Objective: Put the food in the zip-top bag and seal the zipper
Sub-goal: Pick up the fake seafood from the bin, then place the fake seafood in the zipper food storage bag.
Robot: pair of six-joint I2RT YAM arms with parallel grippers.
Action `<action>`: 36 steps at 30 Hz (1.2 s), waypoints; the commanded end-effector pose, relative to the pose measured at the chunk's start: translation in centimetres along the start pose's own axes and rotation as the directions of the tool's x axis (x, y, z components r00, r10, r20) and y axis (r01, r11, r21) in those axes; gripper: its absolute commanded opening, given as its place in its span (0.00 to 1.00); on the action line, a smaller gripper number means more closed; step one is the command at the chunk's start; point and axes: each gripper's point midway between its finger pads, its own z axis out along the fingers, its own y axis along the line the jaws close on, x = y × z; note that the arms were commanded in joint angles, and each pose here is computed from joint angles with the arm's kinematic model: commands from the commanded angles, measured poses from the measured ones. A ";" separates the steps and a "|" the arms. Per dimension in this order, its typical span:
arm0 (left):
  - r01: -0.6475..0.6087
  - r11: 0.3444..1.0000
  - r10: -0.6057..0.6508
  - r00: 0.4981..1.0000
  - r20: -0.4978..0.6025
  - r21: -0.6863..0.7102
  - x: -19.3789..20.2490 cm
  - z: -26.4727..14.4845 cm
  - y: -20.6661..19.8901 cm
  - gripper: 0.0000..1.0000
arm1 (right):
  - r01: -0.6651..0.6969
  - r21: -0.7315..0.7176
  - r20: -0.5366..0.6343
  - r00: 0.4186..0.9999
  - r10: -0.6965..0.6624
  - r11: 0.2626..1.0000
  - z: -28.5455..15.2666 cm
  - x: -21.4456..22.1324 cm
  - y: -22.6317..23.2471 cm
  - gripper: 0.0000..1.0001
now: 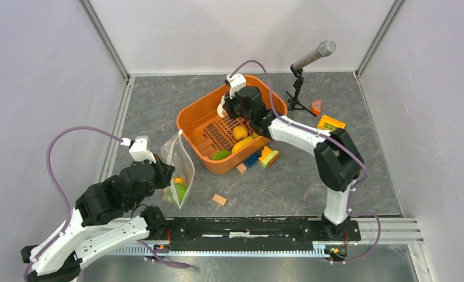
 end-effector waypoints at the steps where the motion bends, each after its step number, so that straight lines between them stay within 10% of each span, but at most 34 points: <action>1: 0.010 1.000 -0.010 1.000 0.011 0.024 -0.4 0.4 -0.9 0.10 | 0.026 -0.065 0.150 0.989 -0.016 0.998 -3.5 -5.2 1.0 0.00; 20: -0.043 0.998 0.043 0.999 -0.006 0.051 -1.5 0.8 -3.1 0.10 | 0.345 -0.617 0.431 0.900 -0.063 0.707 -23.6 -8.0 19.0 0.00; 36: -0.046 0.997 0.047 0.999 -0.016 0.069 -1.4 0.6 -3.4 0.10 | 0.299 -0.673 0.341 0.937 -0.075 0.676 -22.3 -4.0 23.6 0.01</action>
